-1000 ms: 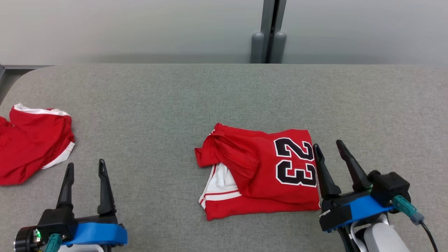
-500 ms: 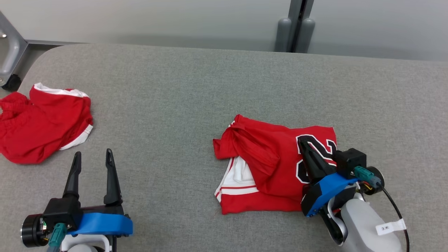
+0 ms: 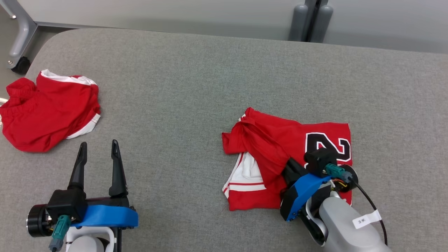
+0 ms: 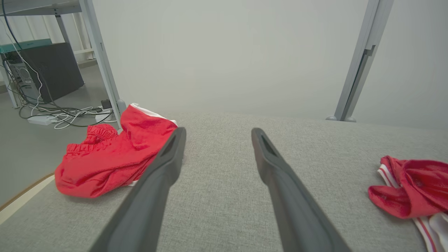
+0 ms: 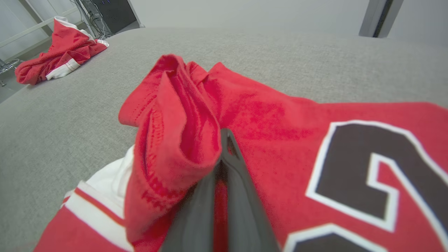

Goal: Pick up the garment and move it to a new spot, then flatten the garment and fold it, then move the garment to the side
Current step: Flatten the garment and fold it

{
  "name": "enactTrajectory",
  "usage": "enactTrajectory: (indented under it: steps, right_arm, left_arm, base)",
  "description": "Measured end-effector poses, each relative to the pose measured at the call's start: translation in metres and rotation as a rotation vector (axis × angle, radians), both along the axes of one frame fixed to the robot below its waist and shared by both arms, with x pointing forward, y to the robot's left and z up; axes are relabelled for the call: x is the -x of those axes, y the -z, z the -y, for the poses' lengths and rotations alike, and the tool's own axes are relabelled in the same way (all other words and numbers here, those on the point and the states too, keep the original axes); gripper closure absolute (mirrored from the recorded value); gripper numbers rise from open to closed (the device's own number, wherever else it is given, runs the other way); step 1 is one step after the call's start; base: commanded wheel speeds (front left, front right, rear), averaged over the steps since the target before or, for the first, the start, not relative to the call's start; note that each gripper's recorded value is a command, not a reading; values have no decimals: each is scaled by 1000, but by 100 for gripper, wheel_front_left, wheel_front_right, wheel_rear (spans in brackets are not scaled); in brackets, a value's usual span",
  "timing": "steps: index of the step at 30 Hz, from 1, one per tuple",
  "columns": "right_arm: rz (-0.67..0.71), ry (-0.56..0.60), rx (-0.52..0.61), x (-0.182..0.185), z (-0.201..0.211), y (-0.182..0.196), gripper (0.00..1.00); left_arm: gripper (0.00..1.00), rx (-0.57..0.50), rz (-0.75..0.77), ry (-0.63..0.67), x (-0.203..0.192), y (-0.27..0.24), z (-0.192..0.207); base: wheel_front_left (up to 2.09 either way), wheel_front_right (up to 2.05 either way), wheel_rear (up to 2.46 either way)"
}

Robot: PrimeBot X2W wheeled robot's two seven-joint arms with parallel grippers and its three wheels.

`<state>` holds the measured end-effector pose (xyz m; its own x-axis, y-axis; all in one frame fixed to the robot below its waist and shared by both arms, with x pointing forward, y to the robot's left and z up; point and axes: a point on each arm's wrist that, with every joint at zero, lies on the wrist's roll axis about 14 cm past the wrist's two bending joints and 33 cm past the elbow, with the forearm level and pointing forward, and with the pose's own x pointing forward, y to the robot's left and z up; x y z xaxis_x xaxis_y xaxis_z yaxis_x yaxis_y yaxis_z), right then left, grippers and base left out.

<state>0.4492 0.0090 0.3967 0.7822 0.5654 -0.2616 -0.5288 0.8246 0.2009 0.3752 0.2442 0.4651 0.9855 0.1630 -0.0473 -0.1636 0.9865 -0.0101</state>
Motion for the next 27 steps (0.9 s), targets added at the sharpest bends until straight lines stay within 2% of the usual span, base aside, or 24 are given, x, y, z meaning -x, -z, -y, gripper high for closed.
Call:
enactTrajectory:
  steps: [5,10,14,20,27]
  right_arm:
    - [-1,-100,-41,16,-31,-5,100]
    - [-20,-229,-59,47,-62,-3,100]
    - [-43,-263,-72,60,-69,-1,100]
    - [32,-146,-123,26,-48,-29,100]
    - [197,97,-131,-12,24,-74,100]
  left_arm:
    - [0,4,-3,-4,0,1,0]
    - [0,6,0,-8,0,0,0]
    - [0,8,1,-6,-1,0,2]
    - [0,6,4,7,-8,0,6]
    - [0,0,20,49,-16,-4,18]
  base:
    - [0,0,0]
    - [0,0,0]
    - [0,0,0]
    - [0,0,0]
    - [0,0,0]
